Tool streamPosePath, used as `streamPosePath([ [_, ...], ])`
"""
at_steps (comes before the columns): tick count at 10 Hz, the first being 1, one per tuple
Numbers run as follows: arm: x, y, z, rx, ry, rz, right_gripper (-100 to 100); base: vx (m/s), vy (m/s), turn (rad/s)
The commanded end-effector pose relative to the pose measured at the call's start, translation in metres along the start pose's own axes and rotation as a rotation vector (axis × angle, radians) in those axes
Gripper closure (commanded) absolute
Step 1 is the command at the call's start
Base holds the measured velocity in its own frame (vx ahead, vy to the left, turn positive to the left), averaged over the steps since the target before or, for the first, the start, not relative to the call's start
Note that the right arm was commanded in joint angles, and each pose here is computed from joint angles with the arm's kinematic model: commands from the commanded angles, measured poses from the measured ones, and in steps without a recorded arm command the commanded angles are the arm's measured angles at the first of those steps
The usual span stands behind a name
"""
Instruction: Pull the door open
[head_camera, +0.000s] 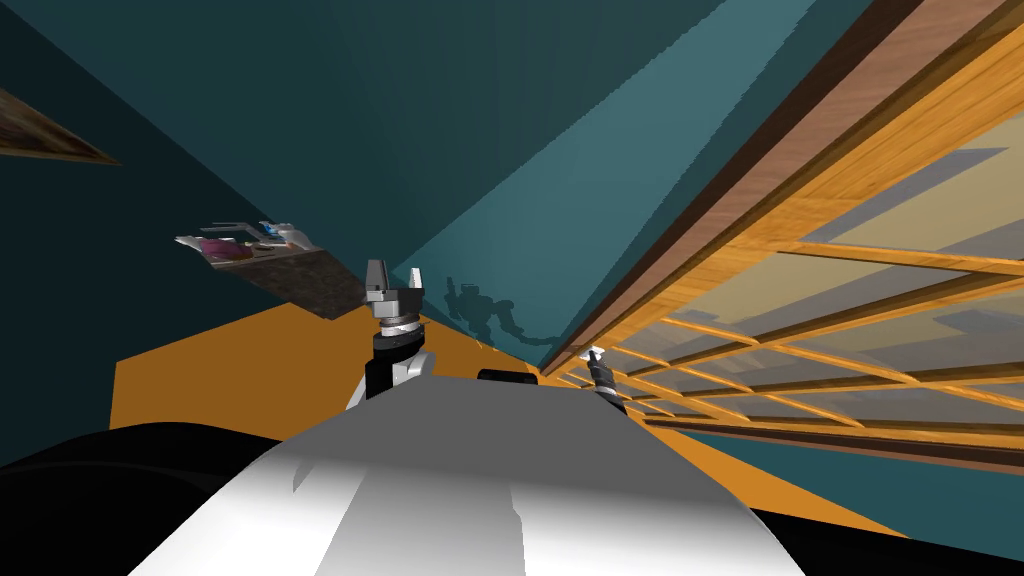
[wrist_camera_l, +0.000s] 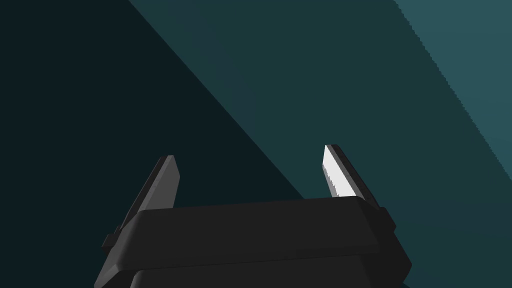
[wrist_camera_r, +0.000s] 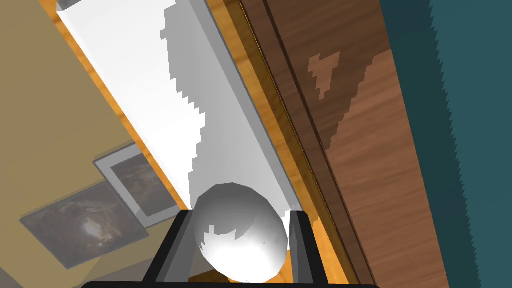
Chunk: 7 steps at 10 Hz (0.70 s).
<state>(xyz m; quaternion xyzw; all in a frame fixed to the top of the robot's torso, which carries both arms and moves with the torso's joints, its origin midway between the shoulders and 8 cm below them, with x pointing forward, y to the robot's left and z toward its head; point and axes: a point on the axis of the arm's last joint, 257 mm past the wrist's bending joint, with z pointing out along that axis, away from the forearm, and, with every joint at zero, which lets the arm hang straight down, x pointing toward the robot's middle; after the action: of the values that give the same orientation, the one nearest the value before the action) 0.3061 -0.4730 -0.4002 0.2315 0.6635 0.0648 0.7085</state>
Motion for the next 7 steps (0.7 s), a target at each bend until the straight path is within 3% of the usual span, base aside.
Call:
streamPosePath([
  [1, -0.0005, -0.0017, 0.0004, 0.007, -0.003, 0.054, 100, -0.026, -0.015, 0.025],
  [7, 0.0003, 0.0003, 0.0064, 0.014, -0.011, 0.220, 100, -0.039, -0.013, 0.034],
])
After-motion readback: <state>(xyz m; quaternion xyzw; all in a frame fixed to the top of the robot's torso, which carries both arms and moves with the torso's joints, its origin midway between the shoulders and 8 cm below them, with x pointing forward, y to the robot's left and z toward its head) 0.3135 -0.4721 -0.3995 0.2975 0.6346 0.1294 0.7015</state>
